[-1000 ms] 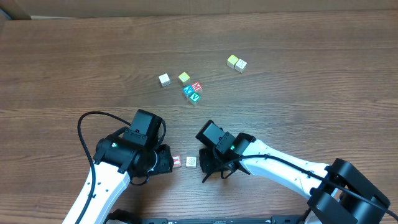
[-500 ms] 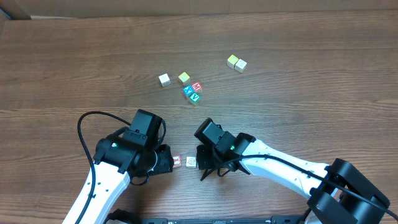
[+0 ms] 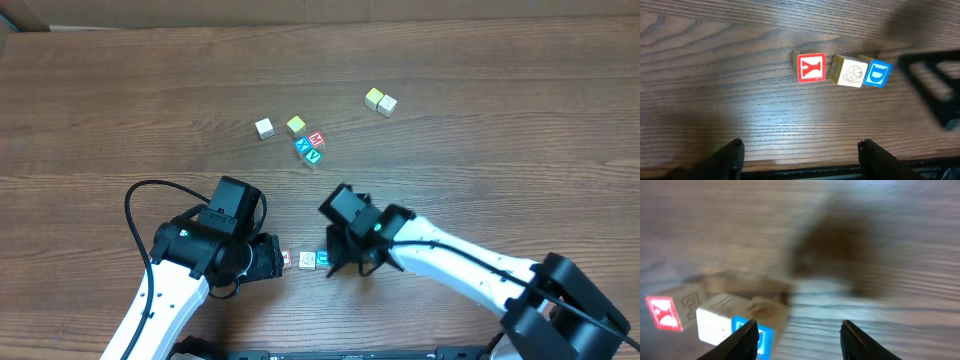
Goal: Flip 3 blocks
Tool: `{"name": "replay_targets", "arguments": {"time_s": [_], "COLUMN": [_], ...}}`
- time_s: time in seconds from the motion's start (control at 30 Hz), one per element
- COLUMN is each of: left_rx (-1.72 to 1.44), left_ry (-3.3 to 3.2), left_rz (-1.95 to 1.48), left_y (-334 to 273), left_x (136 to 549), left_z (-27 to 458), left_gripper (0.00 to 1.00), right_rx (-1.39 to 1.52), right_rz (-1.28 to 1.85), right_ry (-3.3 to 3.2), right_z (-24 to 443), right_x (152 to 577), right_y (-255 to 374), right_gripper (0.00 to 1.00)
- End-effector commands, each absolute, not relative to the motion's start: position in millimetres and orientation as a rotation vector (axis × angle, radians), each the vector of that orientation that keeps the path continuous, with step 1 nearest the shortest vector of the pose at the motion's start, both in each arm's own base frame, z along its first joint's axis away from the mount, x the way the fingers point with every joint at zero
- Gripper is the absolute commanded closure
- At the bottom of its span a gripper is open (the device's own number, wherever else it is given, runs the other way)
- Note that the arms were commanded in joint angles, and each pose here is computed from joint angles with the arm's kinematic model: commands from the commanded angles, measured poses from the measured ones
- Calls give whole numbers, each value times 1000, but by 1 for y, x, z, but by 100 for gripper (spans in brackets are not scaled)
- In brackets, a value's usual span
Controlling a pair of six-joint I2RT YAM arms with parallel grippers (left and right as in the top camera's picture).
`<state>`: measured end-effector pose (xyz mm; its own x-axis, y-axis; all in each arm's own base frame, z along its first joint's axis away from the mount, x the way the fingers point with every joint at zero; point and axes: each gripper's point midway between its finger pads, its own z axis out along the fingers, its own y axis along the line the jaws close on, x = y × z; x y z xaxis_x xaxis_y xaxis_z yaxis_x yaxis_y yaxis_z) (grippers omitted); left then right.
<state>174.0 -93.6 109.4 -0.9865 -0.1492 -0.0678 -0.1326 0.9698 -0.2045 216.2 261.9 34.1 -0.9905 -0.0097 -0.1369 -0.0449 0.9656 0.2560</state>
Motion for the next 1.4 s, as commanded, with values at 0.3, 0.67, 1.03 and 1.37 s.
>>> {"name": "replay_targets", "arguments": {"time_s": [0.3,0.67,1.03,1.37], "left_rx": [-208,-381,-573,-455], "left_ry": [3046,3143,3127,3171], "left_rz": [-290,-259,-185,-235], "left_y": [-92,-97,-80,-82], "left_x": [170,173,200,210], "left_z": [106,48,19,-1], "left_gripper": [96,96,96,96], "right_rx": [170,78,12,-85], "right_rz": [368,217,257,315], "right_ry": [2845,3012,3069,3055], "right_z": [134,89,45,39], "right_x": [257,209,183,181], "right_y": [207,191,191,199], "right_gripper": [96,96,96,96]}}
